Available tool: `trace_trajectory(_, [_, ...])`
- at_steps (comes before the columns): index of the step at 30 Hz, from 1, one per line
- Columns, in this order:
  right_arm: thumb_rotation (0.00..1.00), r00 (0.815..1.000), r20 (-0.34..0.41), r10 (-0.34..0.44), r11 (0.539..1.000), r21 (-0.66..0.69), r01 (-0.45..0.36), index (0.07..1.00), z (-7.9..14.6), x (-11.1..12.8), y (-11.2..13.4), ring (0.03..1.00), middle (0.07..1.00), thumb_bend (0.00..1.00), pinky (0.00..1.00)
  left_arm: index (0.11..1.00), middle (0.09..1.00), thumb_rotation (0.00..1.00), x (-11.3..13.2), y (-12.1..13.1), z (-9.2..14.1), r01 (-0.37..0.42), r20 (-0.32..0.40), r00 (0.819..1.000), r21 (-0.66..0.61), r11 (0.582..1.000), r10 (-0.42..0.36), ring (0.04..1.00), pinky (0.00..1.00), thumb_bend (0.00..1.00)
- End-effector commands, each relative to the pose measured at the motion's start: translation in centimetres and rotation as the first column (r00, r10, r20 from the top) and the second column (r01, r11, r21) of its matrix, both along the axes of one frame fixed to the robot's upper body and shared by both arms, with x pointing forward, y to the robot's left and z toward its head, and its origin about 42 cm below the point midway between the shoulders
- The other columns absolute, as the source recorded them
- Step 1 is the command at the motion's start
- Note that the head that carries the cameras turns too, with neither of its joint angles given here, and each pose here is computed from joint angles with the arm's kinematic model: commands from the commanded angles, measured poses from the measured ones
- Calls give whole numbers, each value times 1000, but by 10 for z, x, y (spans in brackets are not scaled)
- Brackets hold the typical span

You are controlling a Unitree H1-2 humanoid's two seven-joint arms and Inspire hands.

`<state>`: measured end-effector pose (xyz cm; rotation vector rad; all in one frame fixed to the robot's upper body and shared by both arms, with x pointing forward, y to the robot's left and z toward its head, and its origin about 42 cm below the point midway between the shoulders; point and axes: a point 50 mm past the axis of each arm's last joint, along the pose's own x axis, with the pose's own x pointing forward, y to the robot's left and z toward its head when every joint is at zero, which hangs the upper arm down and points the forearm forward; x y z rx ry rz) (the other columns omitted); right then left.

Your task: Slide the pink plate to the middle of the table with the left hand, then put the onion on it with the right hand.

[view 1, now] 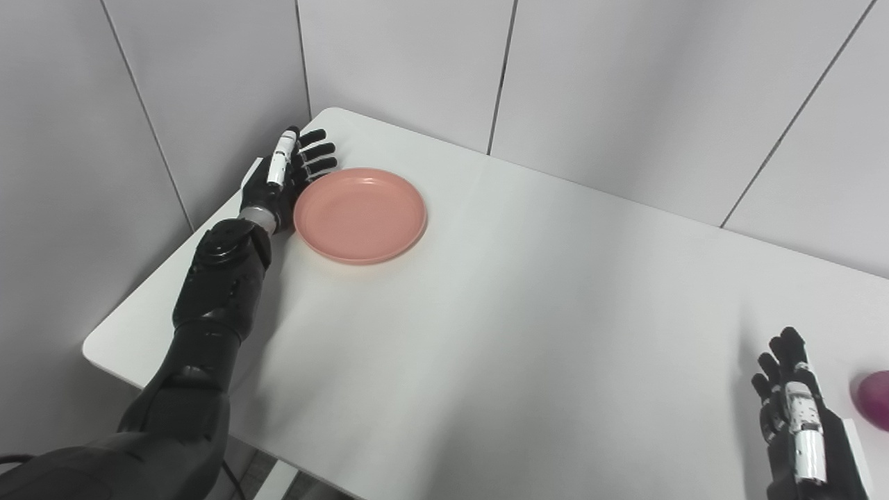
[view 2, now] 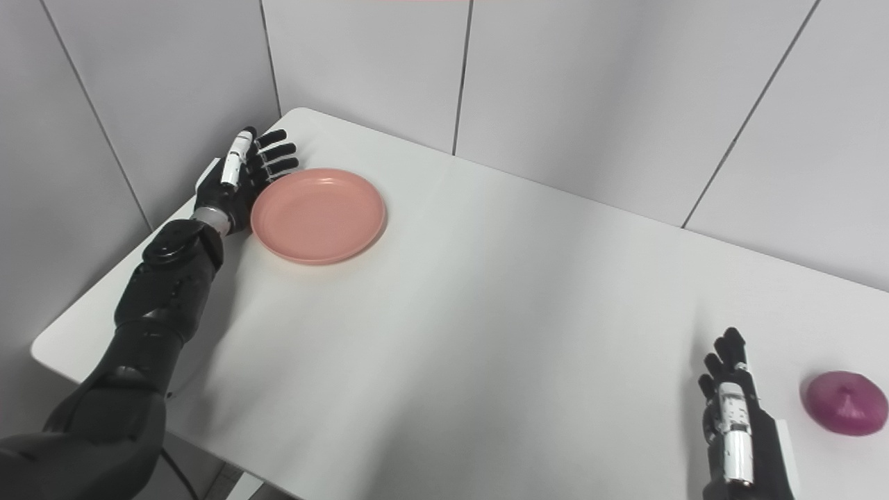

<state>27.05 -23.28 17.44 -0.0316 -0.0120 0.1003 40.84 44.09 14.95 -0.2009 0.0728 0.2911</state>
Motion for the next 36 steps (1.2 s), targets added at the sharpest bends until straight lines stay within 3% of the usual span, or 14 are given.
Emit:
trace_trajectory(1, [1000, 998, 67, 10, 1000, 1, -10, 1000, 14, 2, 0, 1000, 1000, 0, 1000, 755, 767, 1000, 11, -1, 20, 14, 61, 998, 19, 1000, -15, 765, 745, 302])
trace_trajectory(36, [1000, 998, 70, 10, 1000, -20, -9, 1000, 13, 0, 4, 1000, 1000, 0, 1000, 746, 764, 1000, 36, -36, 17, 132, 46, 990, 16, 991, -133, 764, 743, 308])
